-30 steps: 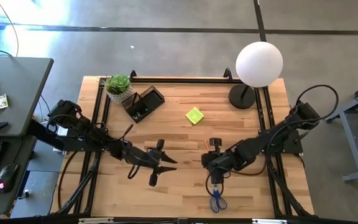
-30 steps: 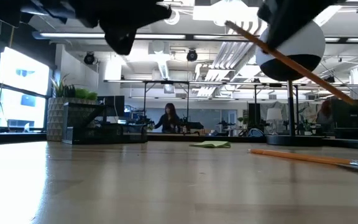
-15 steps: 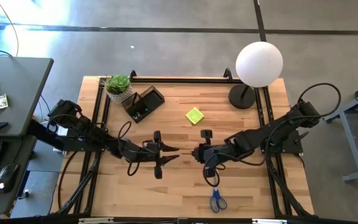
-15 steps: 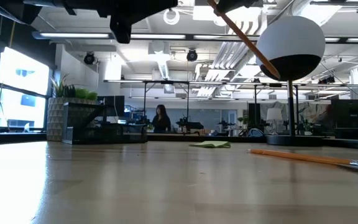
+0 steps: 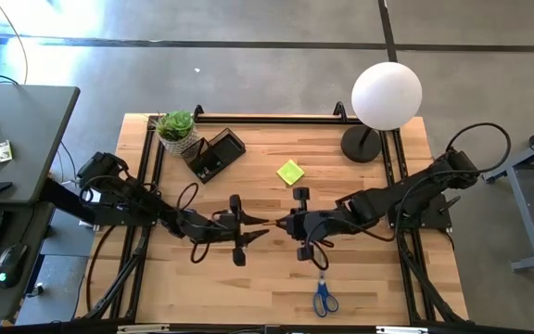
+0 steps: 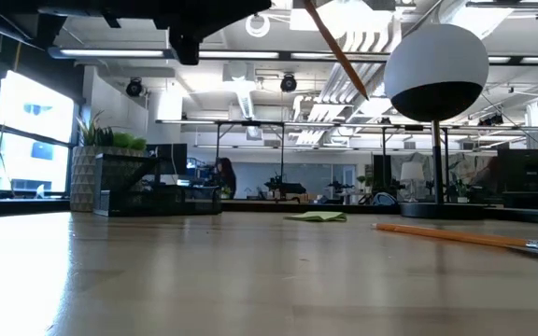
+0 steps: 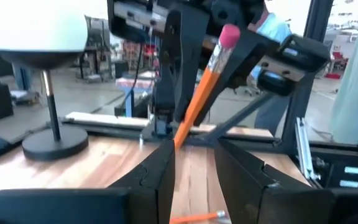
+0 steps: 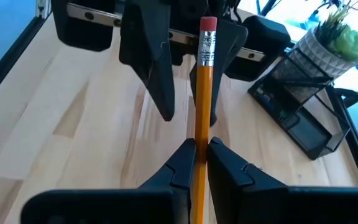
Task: Pick and place office supplies into organizer
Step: Put the right yellow pencil into the desk organizer
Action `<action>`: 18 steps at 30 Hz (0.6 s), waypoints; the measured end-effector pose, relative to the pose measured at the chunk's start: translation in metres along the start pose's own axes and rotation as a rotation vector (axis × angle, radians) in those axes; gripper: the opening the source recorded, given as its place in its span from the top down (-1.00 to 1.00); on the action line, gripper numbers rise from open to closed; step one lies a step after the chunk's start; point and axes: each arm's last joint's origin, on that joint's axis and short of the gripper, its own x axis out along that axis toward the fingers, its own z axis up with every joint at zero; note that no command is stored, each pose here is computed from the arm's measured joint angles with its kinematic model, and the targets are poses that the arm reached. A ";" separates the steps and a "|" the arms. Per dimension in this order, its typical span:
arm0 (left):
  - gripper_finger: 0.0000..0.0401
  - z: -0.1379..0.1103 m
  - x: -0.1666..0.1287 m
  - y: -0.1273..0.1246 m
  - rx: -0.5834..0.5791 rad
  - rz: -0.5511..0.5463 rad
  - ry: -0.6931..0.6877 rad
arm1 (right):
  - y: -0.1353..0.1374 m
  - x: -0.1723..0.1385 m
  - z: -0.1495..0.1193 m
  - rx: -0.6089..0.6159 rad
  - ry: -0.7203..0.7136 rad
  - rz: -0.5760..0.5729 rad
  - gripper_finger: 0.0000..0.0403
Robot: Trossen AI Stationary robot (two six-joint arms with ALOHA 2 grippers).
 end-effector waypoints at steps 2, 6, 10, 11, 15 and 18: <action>0.49 0.002 0.000 0.000 0.014 0.000 -0.019 | -0.001 0.000 0.000 -0.003 0.000 -0.003 0.89; 0.49 0.007 0.000 0.000 0.039 0.002 -0.066 | -0.001 0.000 0.000 -0.018 0.001 -0.003 0.90; 0.49 0.012 0.000 -0.001 0.038 -0.014 -0.110 | -0.001 0.001 0.000 -0.023 0.001 -0.004 0.90; 0.49 0.013 0.001 -0.001 0.037 -0.017 -0.112 | -0.001 0.001 0.000 -0.023 0.001 -0.004 0.90; 0.49 0.017 0.006 -0.005 0.049 -0.031 -0.107 | -0.003 0.001 0.000 -0.020 0.001 -0.007 0.90; 0.49 0.017 0.008 -0.007 0.064 -0.034 -0.082 | -0.003 0.001 0.000 -0.027 0.000 -0.007 0.89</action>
